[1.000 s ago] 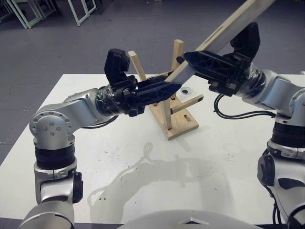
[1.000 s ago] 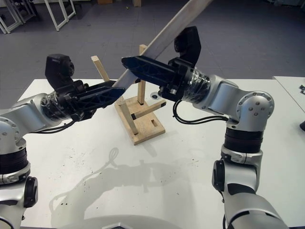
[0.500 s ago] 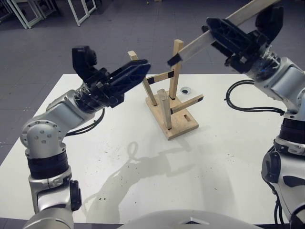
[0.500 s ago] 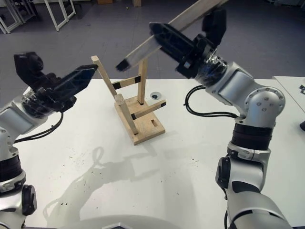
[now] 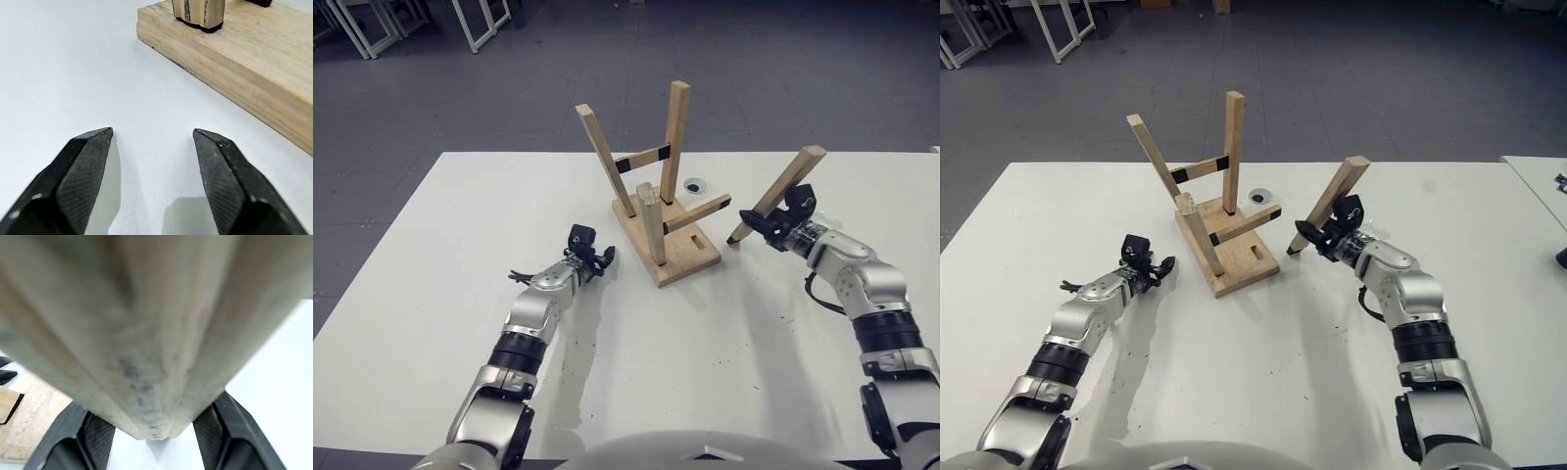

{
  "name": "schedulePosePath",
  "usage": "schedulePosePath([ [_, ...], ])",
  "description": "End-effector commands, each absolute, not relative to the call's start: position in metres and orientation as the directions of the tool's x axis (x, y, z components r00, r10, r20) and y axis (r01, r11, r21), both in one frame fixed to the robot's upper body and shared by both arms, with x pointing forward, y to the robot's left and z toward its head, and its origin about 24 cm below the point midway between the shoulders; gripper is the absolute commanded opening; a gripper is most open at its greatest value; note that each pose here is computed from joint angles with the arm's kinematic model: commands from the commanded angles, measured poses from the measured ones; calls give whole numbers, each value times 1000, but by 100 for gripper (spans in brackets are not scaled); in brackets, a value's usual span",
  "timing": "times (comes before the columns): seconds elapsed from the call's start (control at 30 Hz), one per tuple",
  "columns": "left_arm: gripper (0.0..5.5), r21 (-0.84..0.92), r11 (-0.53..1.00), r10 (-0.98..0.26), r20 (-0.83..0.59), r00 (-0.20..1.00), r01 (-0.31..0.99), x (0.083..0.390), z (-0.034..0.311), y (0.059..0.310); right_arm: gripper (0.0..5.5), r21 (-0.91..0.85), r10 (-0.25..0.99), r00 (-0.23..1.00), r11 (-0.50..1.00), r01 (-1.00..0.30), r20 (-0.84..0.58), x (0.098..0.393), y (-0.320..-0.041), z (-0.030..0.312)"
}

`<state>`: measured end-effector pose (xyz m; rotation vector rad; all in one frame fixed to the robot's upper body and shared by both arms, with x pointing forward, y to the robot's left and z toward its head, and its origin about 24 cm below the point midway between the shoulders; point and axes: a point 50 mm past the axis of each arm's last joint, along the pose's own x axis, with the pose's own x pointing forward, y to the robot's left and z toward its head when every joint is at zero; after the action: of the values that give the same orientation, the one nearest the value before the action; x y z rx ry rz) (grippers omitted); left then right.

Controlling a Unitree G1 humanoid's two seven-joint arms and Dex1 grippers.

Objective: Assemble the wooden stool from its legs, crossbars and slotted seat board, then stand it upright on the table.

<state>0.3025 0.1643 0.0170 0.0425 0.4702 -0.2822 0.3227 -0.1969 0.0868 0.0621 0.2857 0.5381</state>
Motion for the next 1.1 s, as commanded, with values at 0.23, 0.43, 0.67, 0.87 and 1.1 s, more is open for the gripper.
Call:
schedulePosePath([
  [0.23,304,2,965,-232,-453,861,261,320,15,194,204,340,801,569,596,-727,-187,265,-124,86],
  [0.43,304,-22,924,-350,-445,824,381,313,4,199,204,308,862,490,506,-806,-133,245,-113,105],
  [0.67,304,9,902,-387,-424,819,431,319,7,197,203,95,915,394,401,-911,-89,282,-121,121],
  [0.87,304,13,869,-449,-397,800,495,321,15,183,203,58,943,292,304,-951,-158,303,-113,103],
  [1.1,304,27,882,-423,-390,818,470,323,19,191,203,31,908,249,275,-961,-339,313,-134,81],
])
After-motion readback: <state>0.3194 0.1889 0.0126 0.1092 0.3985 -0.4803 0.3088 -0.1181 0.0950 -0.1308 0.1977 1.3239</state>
